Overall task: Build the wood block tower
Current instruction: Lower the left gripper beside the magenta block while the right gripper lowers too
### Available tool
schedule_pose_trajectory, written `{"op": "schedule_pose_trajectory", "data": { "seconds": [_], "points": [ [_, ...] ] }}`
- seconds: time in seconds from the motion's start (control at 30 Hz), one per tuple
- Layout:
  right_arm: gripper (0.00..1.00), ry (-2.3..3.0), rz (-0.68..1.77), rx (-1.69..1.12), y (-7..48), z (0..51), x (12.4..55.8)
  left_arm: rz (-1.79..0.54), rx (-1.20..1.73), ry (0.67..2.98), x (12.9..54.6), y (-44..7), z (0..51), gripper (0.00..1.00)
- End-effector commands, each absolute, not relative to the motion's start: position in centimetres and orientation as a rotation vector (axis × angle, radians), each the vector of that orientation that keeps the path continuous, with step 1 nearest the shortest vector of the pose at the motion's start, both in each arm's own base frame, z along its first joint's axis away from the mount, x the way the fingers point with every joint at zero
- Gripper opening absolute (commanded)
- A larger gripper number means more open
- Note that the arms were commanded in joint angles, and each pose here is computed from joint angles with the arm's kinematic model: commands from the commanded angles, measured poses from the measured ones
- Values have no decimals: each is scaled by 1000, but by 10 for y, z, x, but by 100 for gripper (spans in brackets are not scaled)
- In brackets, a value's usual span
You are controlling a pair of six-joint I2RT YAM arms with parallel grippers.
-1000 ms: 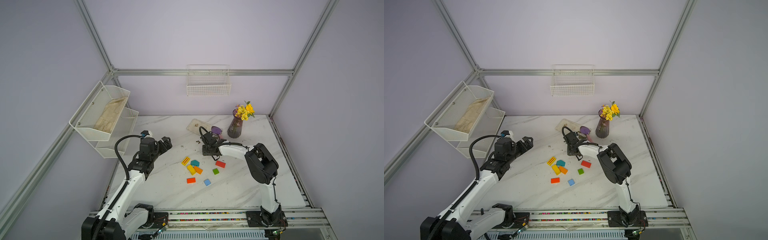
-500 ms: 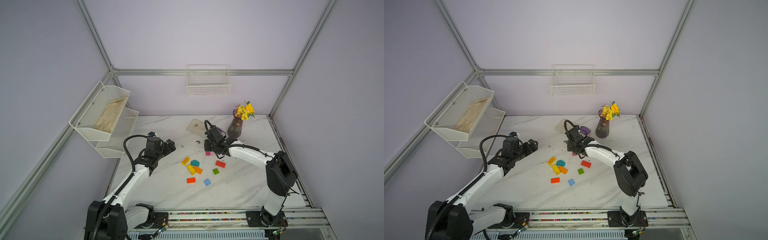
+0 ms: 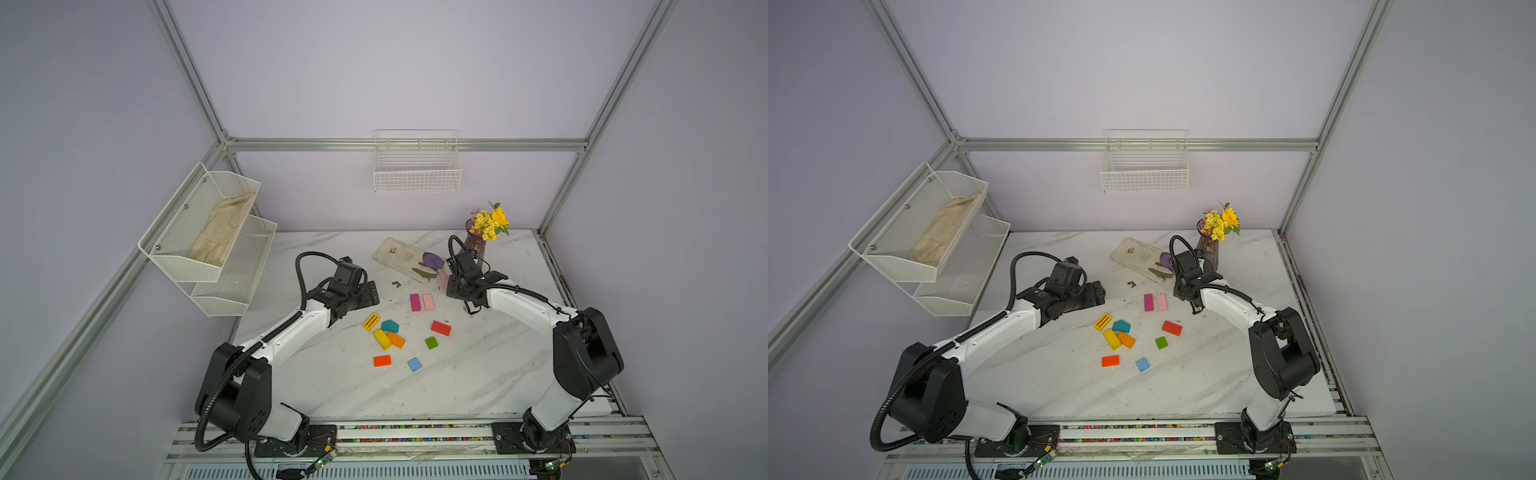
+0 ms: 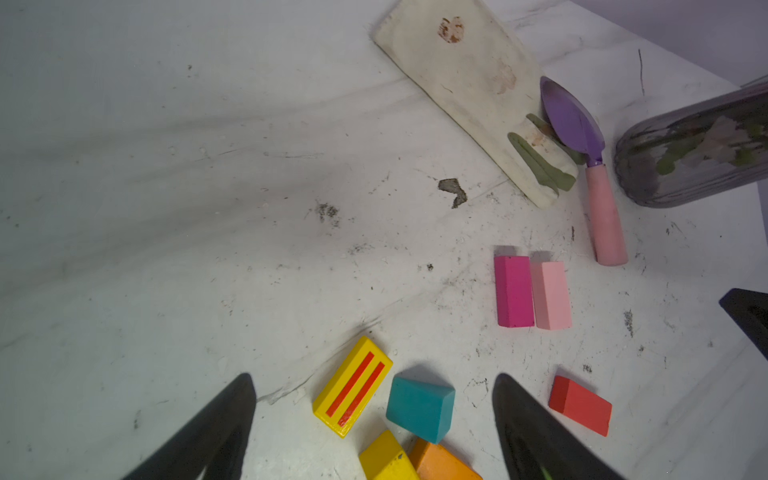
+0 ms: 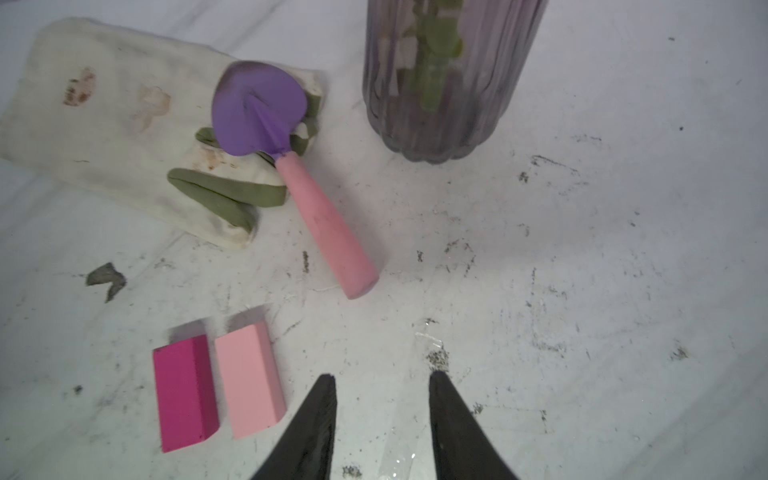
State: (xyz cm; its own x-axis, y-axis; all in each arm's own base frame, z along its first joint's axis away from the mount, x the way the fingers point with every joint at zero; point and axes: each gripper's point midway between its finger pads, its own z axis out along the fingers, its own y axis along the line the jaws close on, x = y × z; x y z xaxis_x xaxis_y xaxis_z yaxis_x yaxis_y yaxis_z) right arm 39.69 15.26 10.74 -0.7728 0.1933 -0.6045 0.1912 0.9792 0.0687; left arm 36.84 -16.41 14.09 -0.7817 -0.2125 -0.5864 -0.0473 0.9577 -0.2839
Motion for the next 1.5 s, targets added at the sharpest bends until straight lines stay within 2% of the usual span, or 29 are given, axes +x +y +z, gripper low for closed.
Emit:
{"op": "schedule_pose_trajectory", "data": {
  "seconds": [0.0,0.2,0.33,0.47,0.67,1.0,1.13,1.2,1.47],
  "points": [
    [41,2488,-53,260,153,89,398,-262,-58,2396,383,-184,174,87],
    [42,2473,-77,235,152,87,401,-213,73,2453,384,-212,163,86],
    [41,2525,-46,215,160,65,400,-219,106,2510,388,-225,144,85],
    [37,2587,-16,200,168,45,401,-250,163,2585,389,-239,126,83],
    [29,2654,53,175,181,26,397,-317,238,2700,390,-262,90,73],
    [26,2687,90,149,189,20,397,-191,275,2784,401,-259,61,61],
    [25,2700,111,130,194,17,397,-203,311,2811,403,-264,52,45],
    [25,2703,117,125,195,17,397,-185,309,2806,406,-262,51,40],
    [24,2724,149,100,203,10,396,-216,338,2820,406,-269,43,35]
  ]
}}
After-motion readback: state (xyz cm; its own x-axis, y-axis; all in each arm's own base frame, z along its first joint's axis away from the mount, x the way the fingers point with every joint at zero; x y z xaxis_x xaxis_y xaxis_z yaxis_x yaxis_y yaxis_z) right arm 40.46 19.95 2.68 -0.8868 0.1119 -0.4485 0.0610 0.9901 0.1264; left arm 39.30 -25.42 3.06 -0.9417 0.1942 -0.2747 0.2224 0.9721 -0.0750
